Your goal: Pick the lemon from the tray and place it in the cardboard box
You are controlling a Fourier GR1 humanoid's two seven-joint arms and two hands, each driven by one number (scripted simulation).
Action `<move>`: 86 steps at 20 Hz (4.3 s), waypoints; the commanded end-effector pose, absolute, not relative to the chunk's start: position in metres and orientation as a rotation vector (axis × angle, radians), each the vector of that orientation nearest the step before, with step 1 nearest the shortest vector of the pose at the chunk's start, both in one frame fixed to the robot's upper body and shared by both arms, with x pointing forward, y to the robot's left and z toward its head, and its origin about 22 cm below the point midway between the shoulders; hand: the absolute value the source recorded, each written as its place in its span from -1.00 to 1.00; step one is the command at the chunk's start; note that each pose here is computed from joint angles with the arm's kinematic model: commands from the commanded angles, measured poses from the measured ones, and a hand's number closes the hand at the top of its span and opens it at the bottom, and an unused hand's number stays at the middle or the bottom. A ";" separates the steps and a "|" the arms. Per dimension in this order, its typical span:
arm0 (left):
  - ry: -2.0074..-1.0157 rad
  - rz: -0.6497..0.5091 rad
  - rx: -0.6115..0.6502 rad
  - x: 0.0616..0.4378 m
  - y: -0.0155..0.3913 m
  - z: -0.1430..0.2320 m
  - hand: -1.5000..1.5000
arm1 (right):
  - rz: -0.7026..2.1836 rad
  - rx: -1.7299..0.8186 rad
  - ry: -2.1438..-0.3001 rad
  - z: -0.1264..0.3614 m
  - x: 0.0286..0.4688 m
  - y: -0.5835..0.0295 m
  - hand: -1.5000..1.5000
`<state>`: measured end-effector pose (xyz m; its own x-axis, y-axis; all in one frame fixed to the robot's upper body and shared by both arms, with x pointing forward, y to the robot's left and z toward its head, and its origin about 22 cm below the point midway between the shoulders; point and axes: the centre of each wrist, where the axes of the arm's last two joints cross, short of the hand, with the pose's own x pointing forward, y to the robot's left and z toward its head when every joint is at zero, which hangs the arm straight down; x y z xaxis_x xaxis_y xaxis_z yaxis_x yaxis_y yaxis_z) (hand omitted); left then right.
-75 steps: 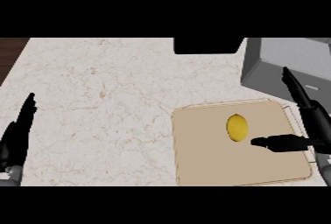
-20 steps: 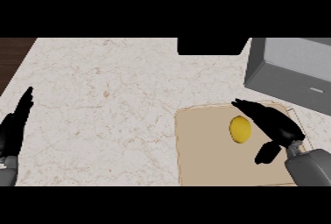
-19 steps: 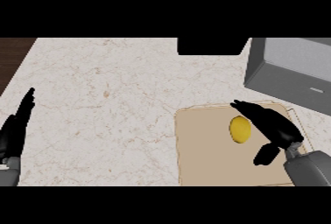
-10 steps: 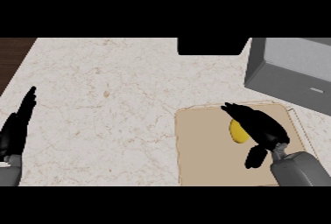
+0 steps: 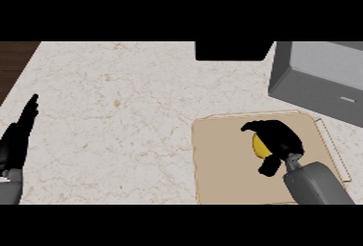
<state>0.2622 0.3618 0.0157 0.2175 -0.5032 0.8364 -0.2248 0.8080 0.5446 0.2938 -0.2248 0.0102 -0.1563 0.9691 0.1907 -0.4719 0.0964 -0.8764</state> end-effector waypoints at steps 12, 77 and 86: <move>-1.356 -0.199 0.640 0.264 0.368 0.022 0.00 | 1.381 -1.038 -1.344 0.027 0.314 -0.309 1.00; -1.444 -0.275 0.577 0.293 0.331 0.033 0.00 | 0.876 -0.250 -1.787 0.140 0.412 -0.428 -1.00; -1.453 -0.268 0.578 0.289 0.329 0.031 0.00 | 0.528 -0.168 -1.940 0.162 0.395 -0.464 -1.00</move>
